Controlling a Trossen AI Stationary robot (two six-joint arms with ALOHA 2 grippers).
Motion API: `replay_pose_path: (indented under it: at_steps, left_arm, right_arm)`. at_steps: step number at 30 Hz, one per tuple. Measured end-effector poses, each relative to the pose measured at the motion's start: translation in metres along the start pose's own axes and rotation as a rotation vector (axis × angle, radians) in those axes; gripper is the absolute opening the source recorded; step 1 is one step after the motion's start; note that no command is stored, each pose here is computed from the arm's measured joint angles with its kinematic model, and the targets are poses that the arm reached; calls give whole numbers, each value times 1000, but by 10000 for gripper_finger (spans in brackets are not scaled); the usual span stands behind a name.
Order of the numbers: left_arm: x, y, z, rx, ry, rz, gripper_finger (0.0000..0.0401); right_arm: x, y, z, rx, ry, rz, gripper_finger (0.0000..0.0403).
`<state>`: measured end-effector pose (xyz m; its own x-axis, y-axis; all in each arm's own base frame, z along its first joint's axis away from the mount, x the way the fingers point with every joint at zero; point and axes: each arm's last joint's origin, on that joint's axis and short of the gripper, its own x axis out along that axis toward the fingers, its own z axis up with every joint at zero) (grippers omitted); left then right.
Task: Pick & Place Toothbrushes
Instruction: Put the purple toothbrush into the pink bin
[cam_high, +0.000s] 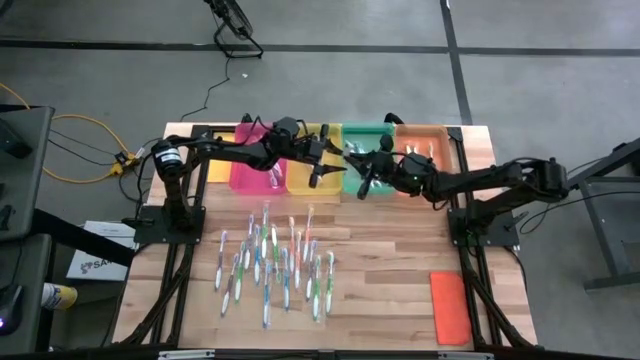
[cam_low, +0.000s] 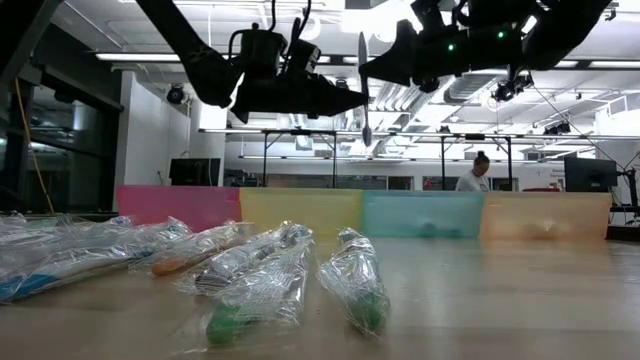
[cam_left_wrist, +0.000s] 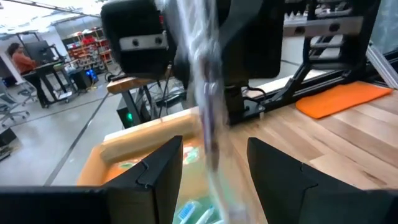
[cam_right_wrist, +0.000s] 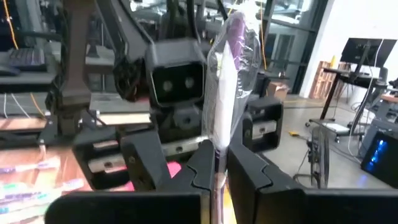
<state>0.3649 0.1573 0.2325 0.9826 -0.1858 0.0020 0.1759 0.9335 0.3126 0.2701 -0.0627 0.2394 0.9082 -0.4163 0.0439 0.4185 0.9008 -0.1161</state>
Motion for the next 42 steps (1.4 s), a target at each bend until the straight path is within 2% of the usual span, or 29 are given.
replay_pose_path:
  at_steps: [5, 8, 11, 15, 17, 21, 26, 33, 39, 42]
  left_arm:
    - [0, 0, 0, -1, 1, -1, 175]
    - [0, 0, -1, -10, 10, -13, 160]
    - [0, -1, -2, -14, 8, -35, 119]
    - [-1, -2, -3, -25, 20, -41, 35]
    - [-1, -1, -4, -23, 23, -44, 16]
    - [-1, -2, -4, -9, 22, -45, 21]
    - [-1, -2, -5, 33, 34, -52, 12]
    - [-29, 25, -19, 128, 74, -93, 12]
    - [-80, 53, -27, 143, 195, -110, 12]
    - [-105, 60, -21, 210, 263, -107, 12]
  right_arm:
    - [7, 3, -12, 9, 19, 6, 16]
    - [8, 3, -13, 18, 21, -8, 16]
    - [8, 3, -13, 20, 22, -7, 16]
    - [8, 3, -13, 21, 20, 1, 16]
    - [8, 4, -13, 29, 22, 2, 21]
    - [7, 5, -13, 77, 21, 3, 59]
    - [2, 3, -7, 162, 29, -26, 128]
    - [-24, -7, 23, 233, 38, -39, 219]
    - [-49, -9, 38, 269, 78, -5, 239]
    - [-56, -9, 40, 262, 106, 5, 236]
